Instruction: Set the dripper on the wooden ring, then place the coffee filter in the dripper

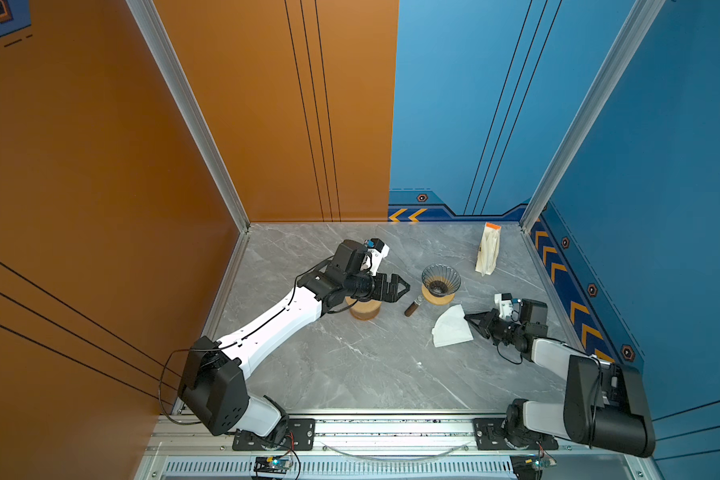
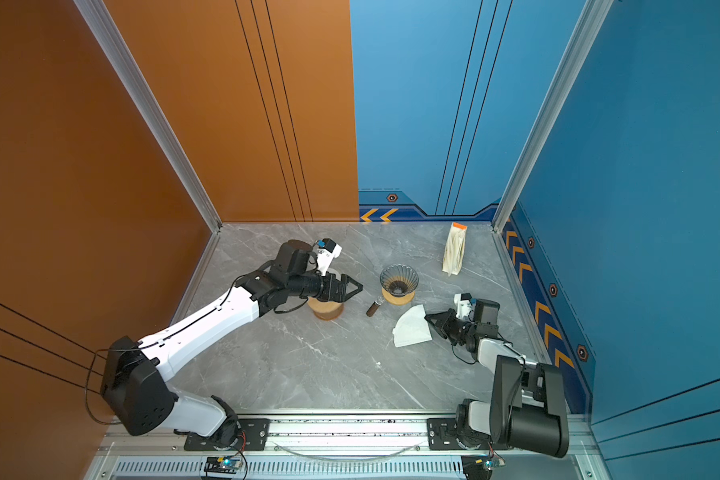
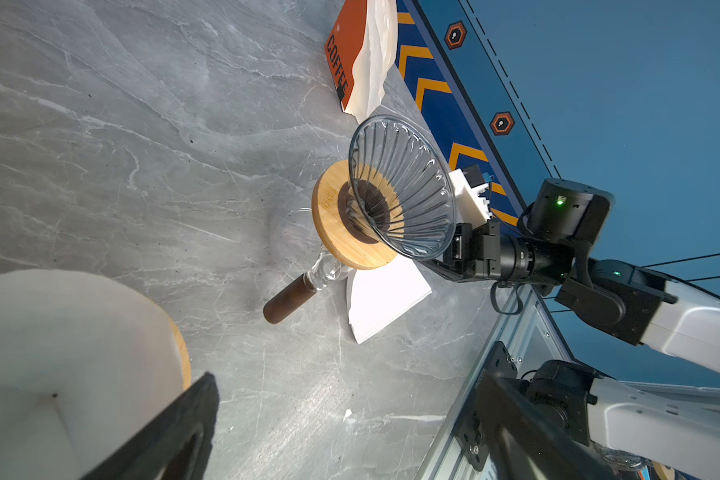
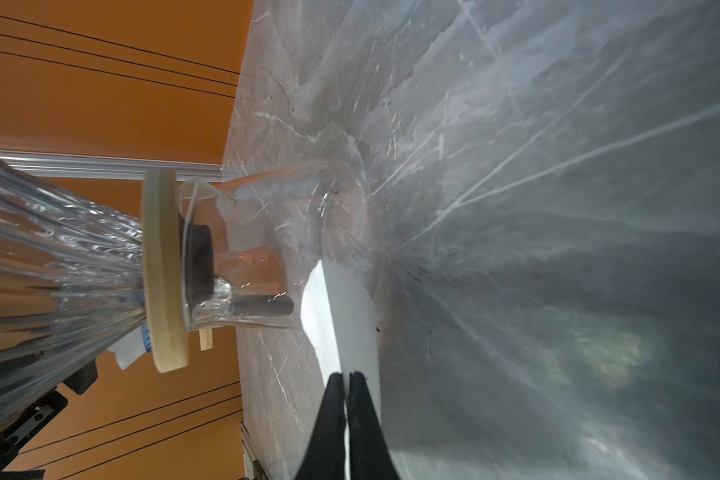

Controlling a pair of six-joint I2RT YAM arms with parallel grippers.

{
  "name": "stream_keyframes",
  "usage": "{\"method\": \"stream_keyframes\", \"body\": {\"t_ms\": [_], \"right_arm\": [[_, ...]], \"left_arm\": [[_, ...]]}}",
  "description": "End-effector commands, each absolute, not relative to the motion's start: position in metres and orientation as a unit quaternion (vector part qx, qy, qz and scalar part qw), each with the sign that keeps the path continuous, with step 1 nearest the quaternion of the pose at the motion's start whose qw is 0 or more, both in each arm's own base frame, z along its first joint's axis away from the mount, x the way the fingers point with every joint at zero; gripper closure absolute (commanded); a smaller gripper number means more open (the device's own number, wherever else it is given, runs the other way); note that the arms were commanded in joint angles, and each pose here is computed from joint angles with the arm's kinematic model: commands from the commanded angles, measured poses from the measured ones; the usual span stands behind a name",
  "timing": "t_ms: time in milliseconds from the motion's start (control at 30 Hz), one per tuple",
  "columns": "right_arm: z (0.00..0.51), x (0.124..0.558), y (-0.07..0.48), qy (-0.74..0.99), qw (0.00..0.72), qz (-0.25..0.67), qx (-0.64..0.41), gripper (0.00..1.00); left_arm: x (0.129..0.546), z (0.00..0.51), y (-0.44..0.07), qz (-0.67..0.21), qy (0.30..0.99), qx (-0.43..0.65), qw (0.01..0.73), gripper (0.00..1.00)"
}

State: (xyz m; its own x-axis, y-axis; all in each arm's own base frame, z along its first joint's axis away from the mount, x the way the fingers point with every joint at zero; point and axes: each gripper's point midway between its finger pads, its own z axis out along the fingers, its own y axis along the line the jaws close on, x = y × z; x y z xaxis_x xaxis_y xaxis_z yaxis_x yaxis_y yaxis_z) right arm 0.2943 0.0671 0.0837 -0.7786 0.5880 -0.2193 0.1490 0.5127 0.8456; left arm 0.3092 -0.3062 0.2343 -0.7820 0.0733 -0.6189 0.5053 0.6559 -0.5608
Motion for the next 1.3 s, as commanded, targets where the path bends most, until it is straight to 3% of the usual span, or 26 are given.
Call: {"method": "stream_keyframes", "body": {"t_ms": [0,333,967,1267], "right_arm": [[0.092,0.287,0.063,0.850,0.243,0.412,0.219,1.00],[0.104,0.285,0.058,0.862,0.243,0.387,0.218,1.00],[0.046,0.282,0.068,0.863,0.173,0.405,0.249,1.00],[0.029,0.277,0.071,0.858,0.155,0.413,0.263,0.94]], "left_arm": [[0.309,0.240,-0.311,-0.382,0.863,0.170,0.282,0.02],[0.308,0.241,-0.316,-0.386,0.861,0.178,0.281,0.02],[0.310,0.235,-0.318,-0.384,0.864,0.175,0.274,0.02],[0.310,0.235,-0.319,-0.385,0.865,0.176,0.271,0.02]]}}
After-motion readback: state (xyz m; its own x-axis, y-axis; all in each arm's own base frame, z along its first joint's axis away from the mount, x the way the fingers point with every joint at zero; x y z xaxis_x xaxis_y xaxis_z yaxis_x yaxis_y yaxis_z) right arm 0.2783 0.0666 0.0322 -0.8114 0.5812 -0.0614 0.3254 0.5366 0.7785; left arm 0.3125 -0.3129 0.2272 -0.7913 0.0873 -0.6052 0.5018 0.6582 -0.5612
